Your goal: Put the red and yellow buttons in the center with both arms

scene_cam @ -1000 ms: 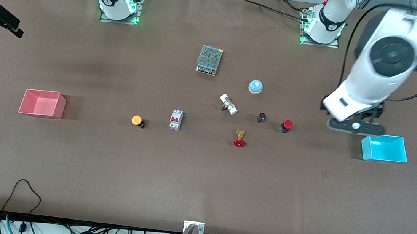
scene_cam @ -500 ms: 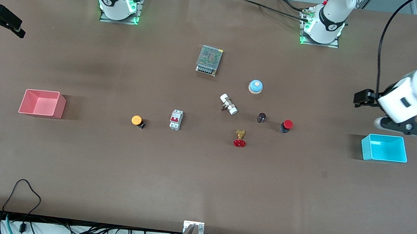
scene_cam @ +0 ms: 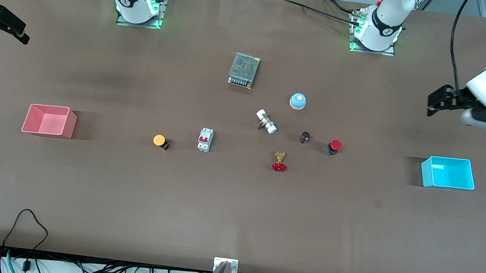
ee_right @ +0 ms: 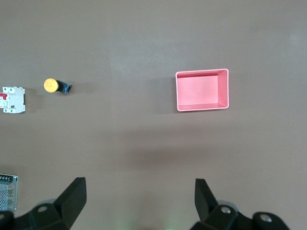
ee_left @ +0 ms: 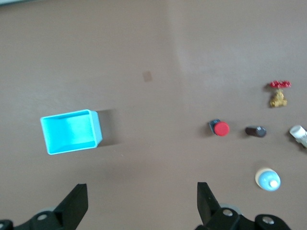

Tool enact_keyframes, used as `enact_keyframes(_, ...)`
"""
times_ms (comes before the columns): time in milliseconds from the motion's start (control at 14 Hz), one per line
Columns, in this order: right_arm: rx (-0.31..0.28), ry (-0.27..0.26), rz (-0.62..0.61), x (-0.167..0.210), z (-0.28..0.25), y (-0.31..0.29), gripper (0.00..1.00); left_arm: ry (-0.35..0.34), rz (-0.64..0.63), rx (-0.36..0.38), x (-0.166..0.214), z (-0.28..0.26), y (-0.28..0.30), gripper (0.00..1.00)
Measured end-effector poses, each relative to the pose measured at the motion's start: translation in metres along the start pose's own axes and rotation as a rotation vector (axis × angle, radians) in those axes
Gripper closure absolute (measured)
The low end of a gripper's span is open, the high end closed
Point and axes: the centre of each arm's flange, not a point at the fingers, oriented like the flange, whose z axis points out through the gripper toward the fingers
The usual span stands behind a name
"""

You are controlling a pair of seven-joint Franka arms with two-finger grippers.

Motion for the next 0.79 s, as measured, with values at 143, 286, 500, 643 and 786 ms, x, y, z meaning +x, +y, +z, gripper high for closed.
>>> enact_keyframes(143, 0.000, 0.002, -0.001, -0.002, -0.002, 0.000, 0.00, 0.006, 0.002, 0.000, -0.004, -0.004, -0.001, 0.00)
enact_keyframes(286, 0.001, -0.018, -0.001, -0.004, -0.001, 0.000, 0.00, 0.003, 0.013, -0.002, -0.003, -0.003, 0.005, 0.00)
enact_keyframes(500, 0.001, -0.034, -0.001, -0.006, 0.001, 0.000, 0.00, -0.046, -0.001, -0.010, -0.009, -0.001, -0.003, 0.00)
enact_keyframes(643, 0.000, -0.034, -0.001, -0.006, 0.001, 0.000, 0.00, -0.062, -0.012, -0.012, -0.008, 0.000, -0.010, 0.00)
enact_keyframes(786, -0.004, -0.034, -0.001, -0.006, 0.001, 0.000, 0.00, -0.067, -0.007, -0.013, -0.003, 0.003, -0.008, 0.00)
